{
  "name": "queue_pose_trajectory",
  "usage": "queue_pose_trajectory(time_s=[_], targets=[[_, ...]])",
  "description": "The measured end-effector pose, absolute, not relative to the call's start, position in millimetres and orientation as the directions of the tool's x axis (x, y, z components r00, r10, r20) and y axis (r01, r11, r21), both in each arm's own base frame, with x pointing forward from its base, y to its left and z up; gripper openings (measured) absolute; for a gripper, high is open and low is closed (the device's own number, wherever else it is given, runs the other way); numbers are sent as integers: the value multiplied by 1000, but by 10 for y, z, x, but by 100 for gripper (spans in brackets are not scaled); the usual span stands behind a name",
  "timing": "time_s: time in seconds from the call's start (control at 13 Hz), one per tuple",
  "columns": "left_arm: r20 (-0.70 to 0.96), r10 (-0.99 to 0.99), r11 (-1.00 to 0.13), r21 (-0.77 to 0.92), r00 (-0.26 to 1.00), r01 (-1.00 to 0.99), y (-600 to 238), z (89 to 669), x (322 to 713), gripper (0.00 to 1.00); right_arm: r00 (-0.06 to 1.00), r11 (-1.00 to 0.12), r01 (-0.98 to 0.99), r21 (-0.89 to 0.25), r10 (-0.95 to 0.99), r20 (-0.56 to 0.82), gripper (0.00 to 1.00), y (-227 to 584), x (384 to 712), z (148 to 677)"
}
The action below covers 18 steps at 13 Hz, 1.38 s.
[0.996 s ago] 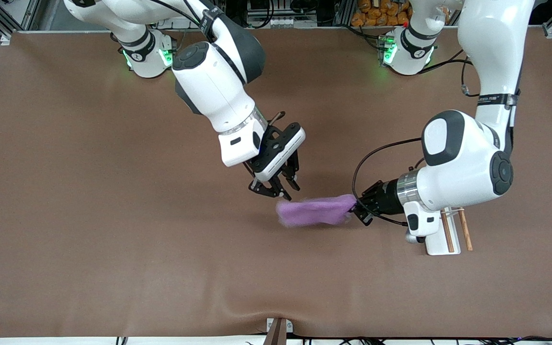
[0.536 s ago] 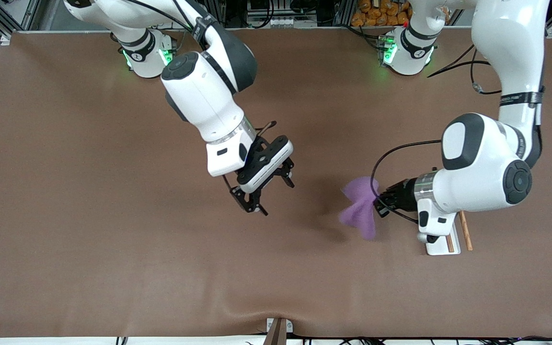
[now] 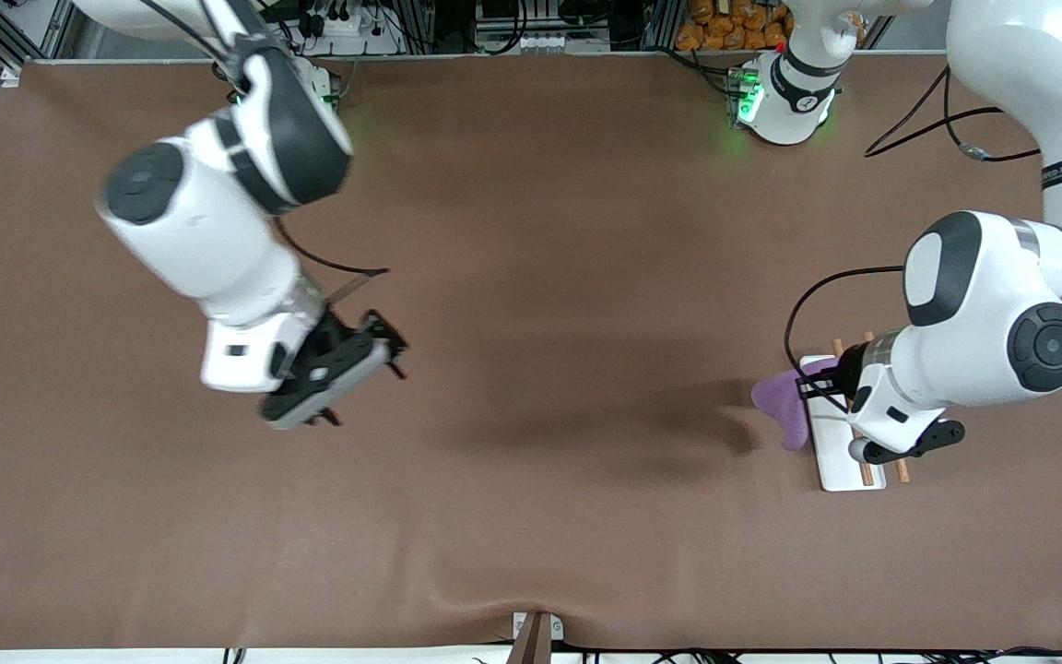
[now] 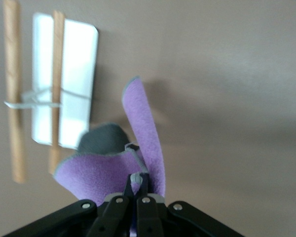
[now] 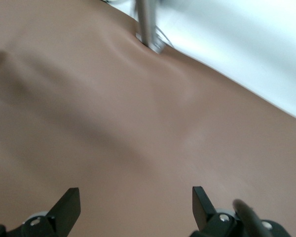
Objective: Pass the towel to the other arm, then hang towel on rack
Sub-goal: 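Carry the towel to the rack with the left gripper while the right gripper retracts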
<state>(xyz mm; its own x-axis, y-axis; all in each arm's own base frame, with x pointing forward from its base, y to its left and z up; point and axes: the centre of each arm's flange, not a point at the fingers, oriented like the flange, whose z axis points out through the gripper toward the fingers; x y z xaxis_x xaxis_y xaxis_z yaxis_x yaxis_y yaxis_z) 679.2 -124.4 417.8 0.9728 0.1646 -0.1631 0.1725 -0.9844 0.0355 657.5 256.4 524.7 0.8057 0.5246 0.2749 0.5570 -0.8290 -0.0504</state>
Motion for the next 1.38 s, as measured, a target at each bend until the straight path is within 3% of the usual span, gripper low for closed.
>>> queue_pose_trajectory(time_s=[0.69,1.07,1.38], targets=[[-88,-161,-986,43,983,-158,-864,4237,6904,3,961,-956,268,-123,275,-43,100,291,6448,5402],[-5,-244,-969,24,970,-244,-1227,4326,6936,3,969,-972,217,-88,225,-100,100,-15,6067,5875],[20,-335,-942,-27,942,-335,-1248,4350,6962,3,992,-997,41,-65,48,-114,100,6,5617,6132]])
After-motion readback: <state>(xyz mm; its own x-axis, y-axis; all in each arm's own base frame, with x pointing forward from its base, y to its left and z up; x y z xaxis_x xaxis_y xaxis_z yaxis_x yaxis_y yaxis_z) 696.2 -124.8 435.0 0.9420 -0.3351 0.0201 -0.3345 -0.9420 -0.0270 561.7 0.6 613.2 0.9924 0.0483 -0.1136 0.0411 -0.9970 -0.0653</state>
